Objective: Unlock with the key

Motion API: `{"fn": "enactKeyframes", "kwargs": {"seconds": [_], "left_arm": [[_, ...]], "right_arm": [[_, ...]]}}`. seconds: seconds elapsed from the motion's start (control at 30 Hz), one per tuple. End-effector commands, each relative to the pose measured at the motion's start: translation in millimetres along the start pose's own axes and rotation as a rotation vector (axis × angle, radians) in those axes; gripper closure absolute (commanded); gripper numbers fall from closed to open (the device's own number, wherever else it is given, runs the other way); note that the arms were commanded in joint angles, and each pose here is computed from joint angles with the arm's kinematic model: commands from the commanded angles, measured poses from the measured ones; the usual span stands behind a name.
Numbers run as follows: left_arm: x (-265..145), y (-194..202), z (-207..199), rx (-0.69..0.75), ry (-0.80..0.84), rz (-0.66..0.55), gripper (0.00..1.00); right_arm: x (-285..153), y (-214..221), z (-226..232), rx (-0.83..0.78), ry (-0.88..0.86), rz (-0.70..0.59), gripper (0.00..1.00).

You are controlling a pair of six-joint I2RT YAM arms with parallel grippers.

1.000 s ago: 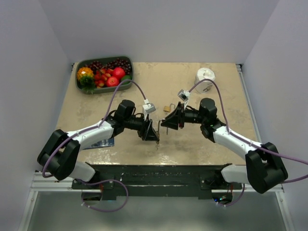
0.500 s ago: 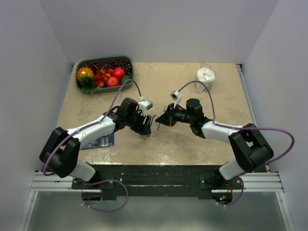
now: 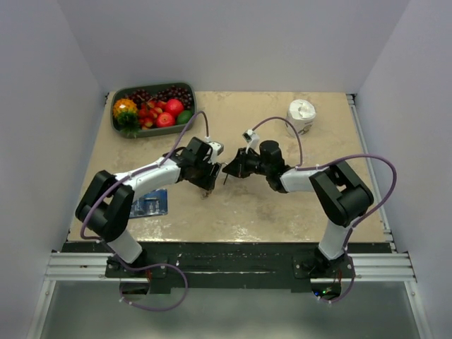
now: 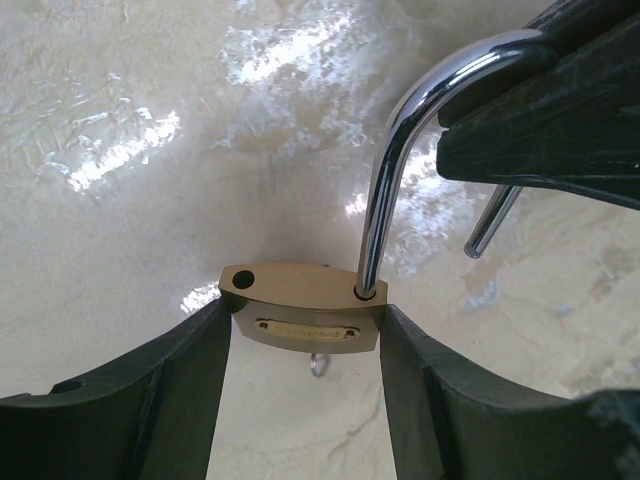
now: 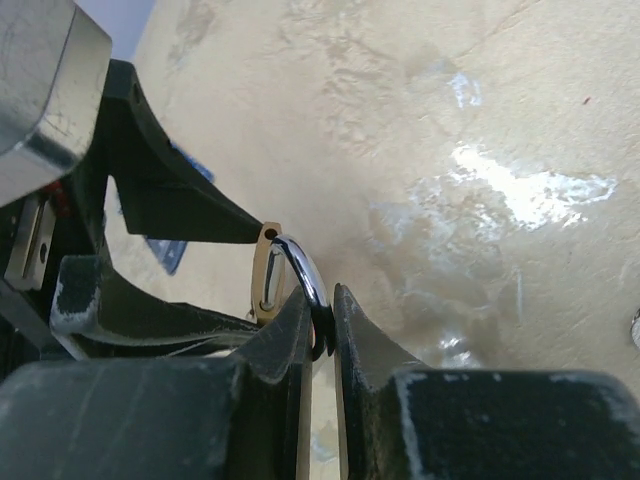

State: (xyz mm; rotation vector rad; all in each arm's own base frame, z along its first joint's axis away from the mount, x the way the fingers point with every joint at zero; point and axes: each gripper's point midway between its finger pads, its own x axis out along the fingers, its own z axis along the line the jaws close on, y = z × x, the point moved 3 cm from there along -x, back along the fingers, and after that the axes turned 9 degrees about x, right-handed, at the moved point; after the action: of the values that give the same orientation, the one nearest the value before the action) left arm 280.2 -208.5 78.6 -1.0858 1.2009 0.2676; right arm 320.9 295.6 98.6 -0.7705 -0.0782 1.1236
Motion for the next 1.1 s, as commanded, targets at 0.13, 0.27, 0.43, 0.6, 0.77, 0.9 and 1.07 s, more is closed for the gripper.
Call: {"fn": "enactKeyframes", "kwargs": {"seconds": [0.13,0.27,0.43,0.6,0.77,0.9,1.07], "left_arm": [[0.5,-47.3,19.8,0.023,-0.104,-0.04,0.94],[7.9,-50.2,19.1,0.019,-0.096,-0.036,0.73],[7.7,-50.1,20.5,0.025,-0.104,-0.045,0.46],[2.9,-51.5,22.2,0.026,-0.116,-0.075,0.28],[-7.1,-59.9,22.5,0.023,-0.128,-0.133,0.09],[-22.8,-66.7,25.6,0.008,-0.161,-0.214,0.01],[-49.5,-82.0,28.2,-0.007,-0.188,-0.341,0.01]], "right_arm": [[20.2,-23.4,-30.5,-0.08,0.174,-0.04,1.0],[28.7,-27.9,-42.2,-0.078,0.22,-0.031,1.0],[35.9,-26.0,-58.0,-0.06,0.253,-0.012,1.0],[38.4,-32.4,-66.2,-0.053,0.268,-0.02,1.0],[39.2,-41.3,-74.9,-0.047,0.283,-0.026,1.0],[40.3,-43.5,-85.0,-0.042,0.301,-0.023,1.0],[43.3,-51.6,-96.8,-0.047,0.341,-0.022,1.0]]}}
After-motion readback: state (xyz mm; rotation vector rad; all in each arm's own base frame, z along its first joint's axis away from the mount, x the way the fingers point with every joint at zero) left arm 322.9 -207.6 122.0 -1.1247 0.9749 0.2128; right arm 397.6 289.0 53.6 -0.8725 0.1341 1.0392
